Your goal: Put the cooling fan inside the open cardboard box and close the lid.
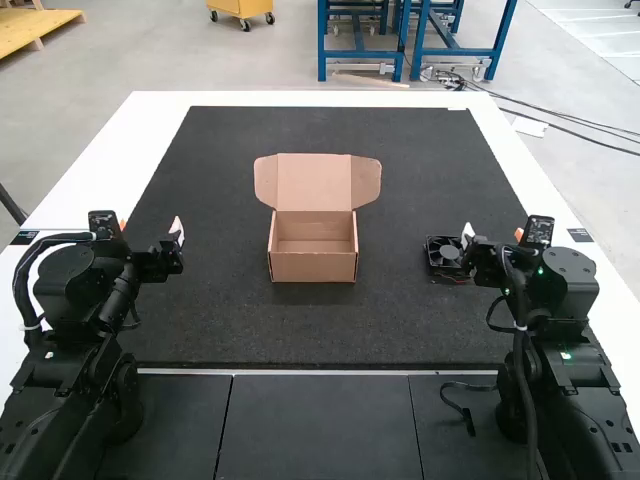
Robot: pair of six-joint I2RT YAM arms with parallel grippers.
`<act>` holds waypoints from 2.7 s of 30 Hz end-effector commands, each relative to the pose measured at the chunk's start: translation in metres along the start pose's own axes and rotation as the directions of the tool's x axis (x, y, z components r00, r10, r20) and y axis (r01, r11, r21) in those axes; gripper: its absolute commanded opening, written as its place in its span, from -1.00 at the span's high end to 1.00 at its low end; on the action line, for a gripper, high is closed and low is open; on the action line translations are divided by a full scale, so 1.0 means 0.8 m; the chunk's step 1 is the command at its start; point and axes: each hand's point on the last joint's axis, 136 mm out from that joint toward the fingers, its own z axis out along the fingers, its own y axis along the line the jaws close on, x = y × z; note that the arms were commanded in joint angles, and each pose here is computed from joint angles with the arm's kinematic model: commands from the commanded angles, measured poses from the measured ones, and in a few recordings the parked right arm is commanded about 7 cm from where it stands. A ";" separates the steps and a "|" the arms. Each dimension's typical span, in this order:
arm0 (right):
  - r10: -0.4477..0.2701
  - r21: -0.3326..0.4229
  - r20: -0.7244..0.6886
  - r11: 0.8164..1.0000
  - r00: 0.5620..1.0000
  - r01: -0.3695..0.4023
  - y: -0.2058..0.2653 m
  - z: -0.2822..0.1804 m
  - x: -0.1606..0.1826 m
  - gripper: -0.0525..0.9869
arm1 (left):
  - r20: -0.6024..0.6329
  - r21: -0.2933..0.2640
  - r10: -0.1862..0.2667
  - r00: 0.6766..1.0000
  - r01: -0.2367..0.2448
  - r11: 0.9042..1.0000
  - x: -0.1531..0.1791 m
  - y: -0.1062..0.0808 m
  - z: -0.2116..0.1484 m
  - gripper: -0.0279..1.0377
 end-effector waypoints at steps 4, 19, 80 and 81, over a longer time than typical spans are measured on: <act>-0.001 0.044 -0.131 0.999 0.991 0.007 -0.018 0.008 0.086 -0.86 | 0.016 -0.006 -0.003 1.000 0.003 1.000 -0.003 0.001 0.000 -0.87; -0.009 0.069 0.143 0.998 0.990 -0.001 -0.019 0.006 -0.004 -0.86 | 0.237 -0.031 -0.004 0.971 0.012 0.999 -0.086 0.006 -0.013 -0.87; 0.025 0.129 -0.787 0.984 0.617 0.125 -0.019 0.055 -0.069 -0.85 | -0.345 0.482 0.206 0.916 -0.016 0.876 -0.163 -0.167 0.003 -0.87; 0.021 0.125 -0.798 0.983 0.603 0.131 -0.021 0.056 -0.062 -0.85 | -0.359 0.492 0.210 0.909 -0.007 0.871 -0.157 -0.171 -0.001 -0.87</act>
